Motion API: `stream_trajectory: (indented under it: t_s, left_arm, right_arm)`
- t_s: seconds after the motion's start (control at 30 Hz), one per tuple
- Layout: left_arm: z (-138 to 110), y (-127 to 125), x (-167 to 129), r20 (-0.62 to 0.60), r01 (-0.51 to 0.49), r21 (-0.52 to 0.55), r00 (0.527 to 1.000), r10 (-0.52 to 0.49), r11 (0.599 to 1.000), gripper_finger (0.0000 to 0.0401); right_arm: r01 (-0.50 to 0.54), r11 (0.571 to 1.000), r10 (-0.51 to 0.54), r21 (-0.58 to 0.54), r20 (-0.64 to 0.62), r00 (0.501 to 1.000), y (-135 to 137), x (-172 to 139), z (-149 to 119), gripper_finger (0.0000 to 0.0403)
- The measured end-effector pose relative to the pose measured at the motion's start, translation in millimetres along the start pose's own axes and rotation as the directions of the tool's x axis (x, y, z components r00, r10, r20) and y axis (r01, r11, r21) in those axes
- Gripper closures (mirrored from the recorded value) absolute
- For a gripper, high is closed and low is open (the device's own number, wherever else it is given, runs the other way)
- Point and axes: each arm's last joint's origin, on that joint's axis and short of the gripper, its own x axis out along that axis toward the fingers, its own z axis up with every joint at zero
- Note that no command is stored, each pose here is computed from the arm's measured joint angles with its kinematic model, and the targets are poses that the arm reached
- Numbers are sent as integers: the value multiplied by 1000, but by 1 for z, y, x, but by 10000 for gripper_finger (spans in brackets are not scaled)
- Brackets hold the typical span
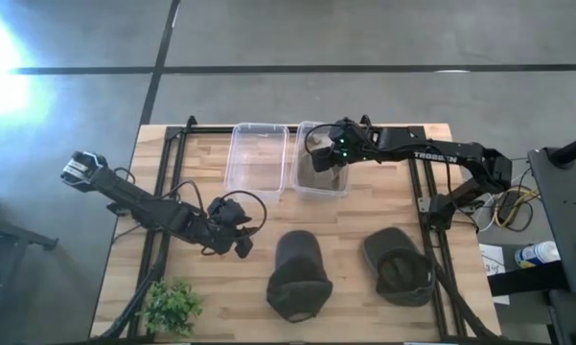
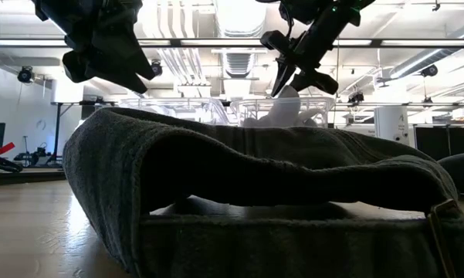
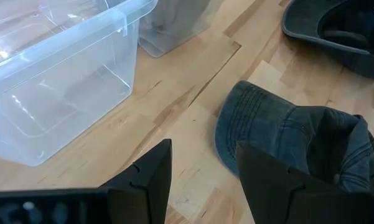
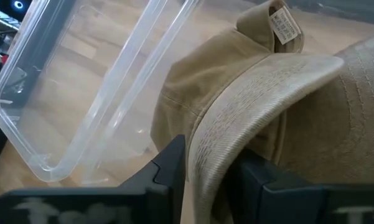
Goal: Pick & Place hat
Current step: Put the brown cap into the right transparent bin
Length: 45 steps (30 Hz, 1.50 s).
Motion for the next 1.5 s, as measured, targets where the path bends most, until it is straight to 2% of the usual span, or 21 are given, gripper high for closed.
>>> stream_trajectory:
  t_s: [0.5,0.9,1.0,1.27,1.37,1.5]
  left_arm:
    - [0,0,0,0,0,0,1000,0,1000,229]
    - [0,0,0,0,0,0,1000,0,1000,229]
    - [0,0,0,0,0,0,1000,0,1000,229]
    - [0,0,0,0,0,2,1000,0,1000,229]
    - [3,0,0,69,-33,33,997,31,999,229]
    - [5,1,0,117,-73,14,991,70,997,229]
  right_arm:
    - [-5,1000,6,-24,3,1000,0,0,0,312]
    - [-54,987,66,-151,79,995,15,-19,12,309]
    - [-43,987,54,-155,69,996,14,-20,11,297]
    - [162,976,-168,-144,-30,985,-7,-16,0,238]
    - [171,975,-175,-145,-20,984,-7,-19,0,220]
    - [142,979,-138,-149,38,990,-2,-36,5,201]
